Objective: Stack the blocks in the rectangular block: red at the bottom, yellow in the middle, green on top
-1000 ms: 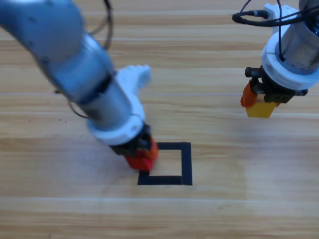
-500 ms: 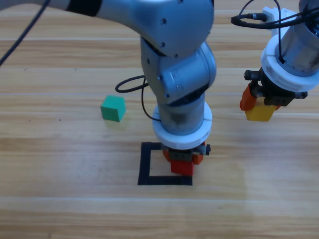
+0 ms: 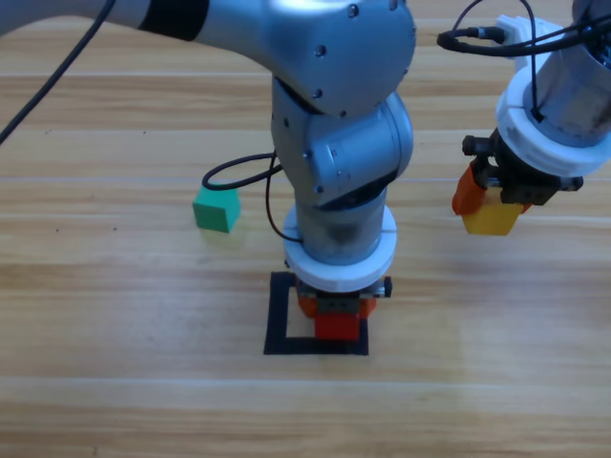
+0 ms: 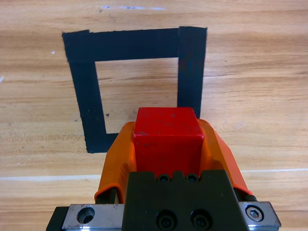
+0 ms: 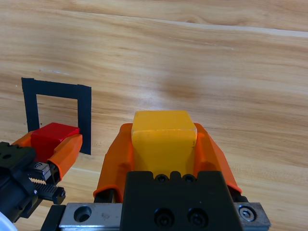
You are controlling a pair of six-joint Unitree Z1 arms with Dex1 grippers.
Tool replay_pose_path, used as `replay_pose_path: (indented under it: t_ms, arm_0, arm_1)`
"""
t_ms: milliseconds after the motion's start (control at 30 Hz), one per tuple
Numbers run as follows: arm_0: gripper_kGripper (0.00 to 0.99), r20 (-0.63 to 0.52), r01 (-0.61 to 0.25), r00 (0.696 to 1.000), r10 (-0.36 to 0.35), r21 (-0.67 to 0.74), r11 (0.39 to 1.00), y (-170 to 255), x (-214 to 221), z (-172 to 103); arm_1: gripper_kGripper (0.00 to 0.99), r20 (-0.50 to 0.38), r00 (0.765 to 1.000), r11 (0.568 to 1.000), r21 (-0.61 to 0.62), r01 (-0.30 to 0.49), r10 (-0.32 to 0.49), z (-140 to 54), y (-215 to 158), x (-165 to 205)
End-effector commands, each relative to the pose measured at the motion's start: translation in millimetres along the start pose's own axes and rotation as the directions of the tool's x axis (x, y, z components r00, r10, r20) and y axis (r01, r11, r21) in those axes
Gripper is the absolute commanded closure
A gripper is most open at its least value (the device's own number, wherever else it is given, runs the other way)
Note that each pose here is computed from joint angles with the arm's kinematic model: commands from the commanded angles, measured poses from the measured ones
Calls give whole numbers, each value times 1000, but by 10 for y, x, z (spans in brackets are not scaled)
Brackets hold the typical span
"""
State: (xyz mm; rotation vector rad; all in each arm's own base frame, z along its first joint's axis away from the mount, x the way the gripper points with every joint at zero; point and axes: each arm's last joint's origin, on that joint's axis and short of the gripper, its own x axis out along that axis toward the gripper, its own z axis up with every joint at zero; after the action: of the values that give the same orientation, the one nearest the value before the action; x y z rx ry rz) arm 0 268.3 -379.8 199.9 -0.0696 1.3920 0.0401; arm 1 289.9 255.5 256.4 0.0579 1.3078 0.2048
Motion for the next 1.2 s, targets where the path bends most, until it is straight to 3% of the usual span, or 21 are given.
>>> replay_pose_path:
  t_ms: [33,433,1200]
  arm_0:
    - [956,-6,-56,998,56,-42,998,88,146,83]
    - [956,7,-75,997,75,-32,997,179,180,218]
    - [956,-12,-99,995,98,-40,994,156,442,181]
  arm_1:
    - [990,-61,998,999,-49,15,-18,-87,150,192]
    - [990,-65,998,998,-52,18,-21,-71,165,237]
    - [990,-66,998,998,-55,18,-22,-72,173,246]
